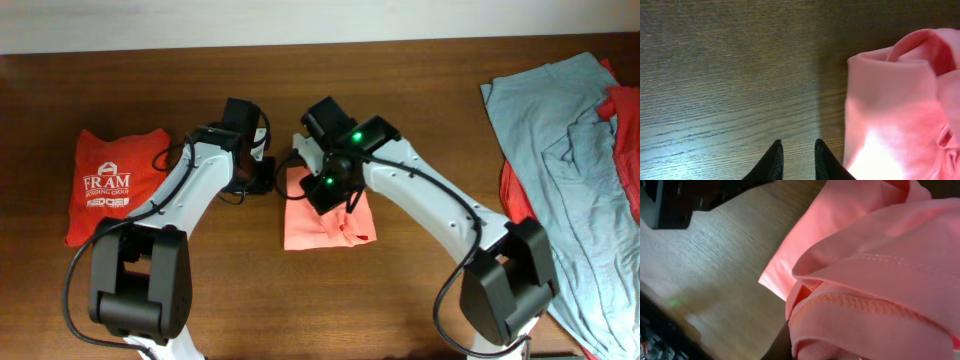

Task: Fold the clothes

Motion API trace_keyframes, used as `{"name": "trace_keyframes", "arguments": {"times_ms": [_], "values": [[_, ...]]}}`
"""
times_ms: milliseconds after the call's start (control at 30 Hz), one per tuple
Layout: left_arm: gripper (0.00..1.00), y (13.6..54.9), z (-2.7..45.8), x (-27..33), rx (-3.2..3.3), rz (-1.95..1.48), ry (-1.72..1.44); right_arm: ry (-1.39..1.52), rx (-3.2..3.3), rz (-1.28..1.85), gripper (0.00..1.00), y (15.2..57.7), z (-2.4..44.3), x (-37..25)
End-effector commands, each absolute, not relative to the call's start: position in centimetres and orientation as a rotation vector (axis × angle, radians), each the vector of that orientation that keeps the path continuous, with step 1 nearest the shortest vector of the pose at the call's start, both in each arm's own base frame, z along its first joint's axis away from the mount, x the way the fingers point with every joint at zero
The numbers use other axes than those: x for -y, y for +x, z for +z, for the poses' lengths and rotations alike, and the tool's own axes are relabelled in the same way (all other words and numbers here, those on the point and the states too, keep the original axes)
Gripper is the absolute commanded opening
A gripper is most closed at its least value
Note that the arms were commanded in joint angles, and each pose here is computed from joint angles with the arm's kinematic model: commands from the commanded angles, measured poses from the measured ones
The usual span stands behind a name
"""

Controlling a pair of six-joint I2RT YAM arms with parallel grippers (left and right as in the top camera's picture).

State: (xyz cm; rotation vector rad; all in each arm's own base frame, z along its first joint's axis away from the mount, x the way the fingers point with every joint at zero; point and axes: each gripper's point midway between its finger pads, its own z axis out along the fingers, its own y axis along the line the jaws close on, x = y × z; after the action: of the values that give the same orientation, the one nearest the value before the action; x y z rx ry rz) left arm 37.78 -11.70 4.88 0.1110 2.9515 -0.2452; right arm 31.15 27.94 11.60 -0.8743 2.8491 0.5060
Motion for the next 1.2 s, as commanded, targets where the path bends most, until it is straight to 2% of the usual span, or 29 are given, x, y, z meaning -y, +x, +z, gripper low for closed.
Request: {"name": "trace_keyframes", "arguments": {"times_ms": [0, 133, 233, 333, 467, 533, 567, 667, 767, 900, 1067, 1167], "values": [[0.22, 38.4, 6.6, 12.2, -2.905, -0.278, 0.111, -0.892, -2.858, 0.491, 0.09, 31.1, 10.6, -28.9], [0.22, 38.4, 6.6, 12.2, -2.905, -0.278, 0.111, -0.9, -2.882, 0.492, 0.17, 30.9, 9.5, -29.2], [0.22, 38.5, 6.6, 12.2, -2.905, -0.278, 0.111, -0.904, -2.885, 0.498, 0.18, 31.0, 8.9, -29.4], [0.22, 38.4, 6.6, 12.2, -2.905, -0.277, 0.111, -0.907, -2.871, 0.515, 0.25, 31.2, 8.8, -29.8], [0.22, 38.4, 6.6, 12.2, -2.905, -0.277, 0.111, -1.054, -2.783, 0.684, 0.27, 30.4, 9.6, -31.6], [0.22, 38.5, 6.6, 12.2, -2.905, -0.278, 0.111, -1.094, -2.753, 0.748, 0.36, 30.0, 10.0, -32.2], [0.22, 38.5, 6.6, 12.2, -2.905, -0.278, 0.111, -1.1, -2.744, 0.787, 0.45, 29.8, 10.2, -32.5], [0.22, 38.4, 6.6, 12.2, -2.905, -0.277, 0.111, -1.192, -2.681, 0.898, 0.57, 28.9, 10.8, -33.4], [0.22, 38.4, 6.6, 12.2, -2.905, -0.278, 0.112, -1.169, -2.712, 0.825, 0.57, 29.5, 10.7, -32.4], [0.22, 38.9, 7.4, 12.3, -2.878, -0.279, 0.154, -1.015, -2.837, 0.503, 0.54, 31.6, 11.3, -28.0], [0.22, 40.0, 11.3, 13.7, -2.769, -0.373, 0.245, -0.709, -2.893, 0.14, 0.5, 34.4, 14.6, -21.7], [0.22, 40.1, 13.6, 16.3, -2.671, -0.528, 0.388, -0.569, -2.936, 0.095, 0.49, 34.6, 15.3, -19.3]]}}
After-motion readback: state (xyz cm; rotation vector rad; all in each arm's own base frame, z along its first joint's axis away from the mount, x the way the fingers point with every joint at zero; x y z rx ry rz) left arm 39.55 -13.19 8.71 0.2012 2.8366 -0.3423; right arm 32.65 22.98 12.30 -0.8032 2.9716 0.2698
